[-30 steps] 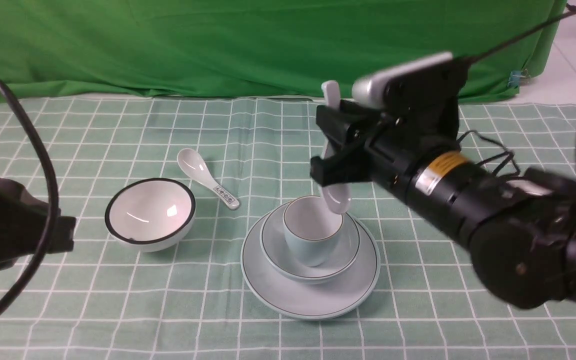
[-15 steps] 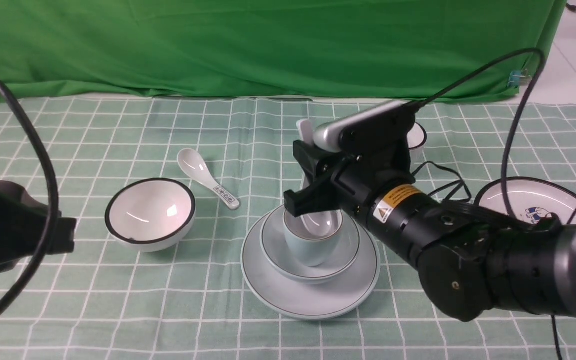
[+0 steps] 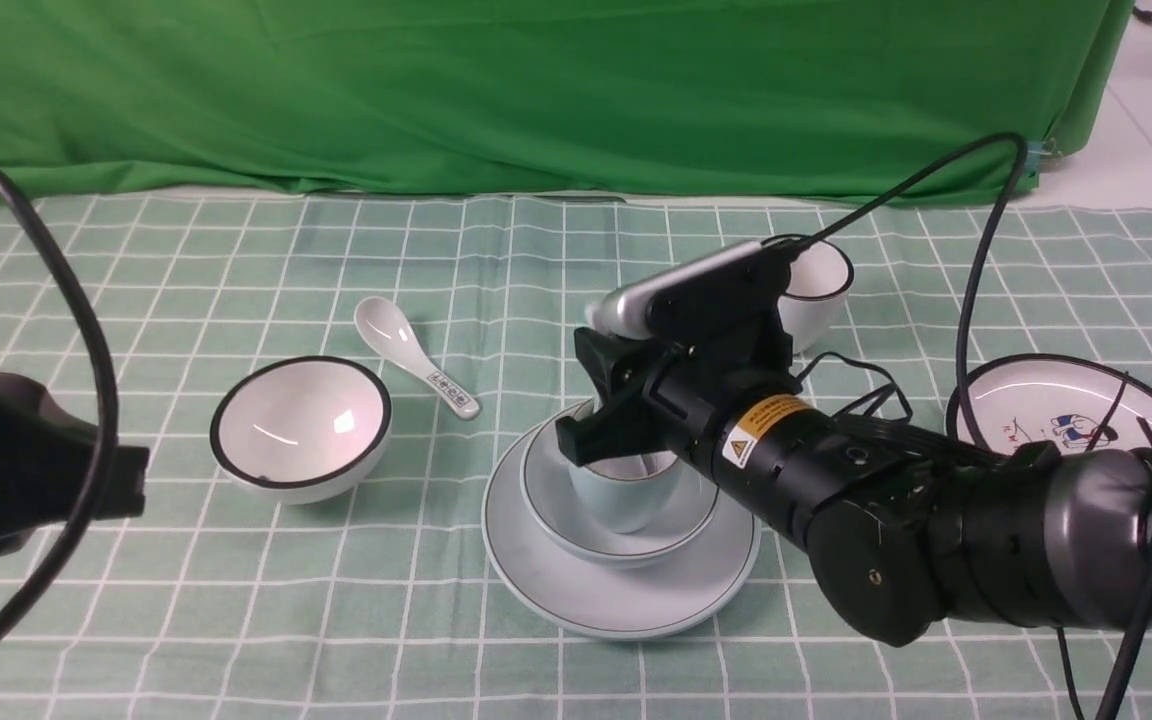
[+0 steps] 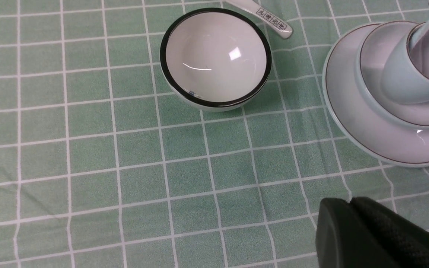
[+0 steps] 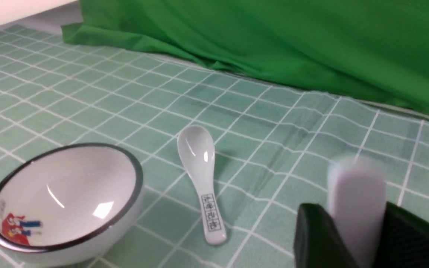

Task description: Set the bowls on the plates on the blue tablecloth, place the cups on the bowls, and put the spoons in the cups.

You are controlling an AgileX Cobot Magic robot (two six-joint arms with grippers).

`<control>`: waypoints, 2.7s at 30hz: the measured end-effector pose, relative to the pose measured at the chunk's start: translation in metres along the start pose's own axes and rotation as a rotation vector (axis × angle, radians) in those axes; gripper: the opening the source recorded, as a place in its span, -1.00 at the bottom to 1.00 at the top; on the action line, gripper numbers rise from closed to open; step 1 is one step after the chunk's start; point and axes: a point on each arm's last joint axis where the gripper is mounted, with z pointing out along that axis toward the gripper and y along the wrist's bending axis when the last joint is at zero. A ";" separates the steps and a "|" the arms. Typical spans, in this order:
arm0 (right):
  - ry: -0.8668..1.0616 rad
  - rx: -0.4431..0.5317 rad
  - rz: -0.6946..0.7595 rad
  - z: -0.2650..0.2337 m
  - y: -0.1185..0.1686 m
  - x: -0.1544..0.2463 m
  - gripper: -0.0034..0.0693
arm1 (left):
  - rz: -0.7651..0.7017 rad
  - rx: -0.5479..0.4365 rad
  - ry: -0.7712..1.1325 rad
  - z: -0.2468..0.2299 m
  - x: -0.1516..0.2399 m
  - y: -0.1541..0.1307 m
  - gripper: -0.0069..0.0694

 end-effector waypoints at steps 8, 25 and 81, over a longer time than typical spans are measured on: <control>0.284 -0.062 0.003 -0.036 0.000 -0.022 0.13 | 0.000 0.000 0.001 0.000 0.000 0.000 -0.79; -0.048 0.116 -0.020 -0.299 -0.054 -0.151 -0.84 | -0.003 0.005 -0.011 0.000 -0.001 0.000 -0.79; -0.490 0.197 -0.009 -0.394 -0.034 -0.052 -0.71 | 0.080 0.300 -0.787 -0.035 0.117 0.030 -0.79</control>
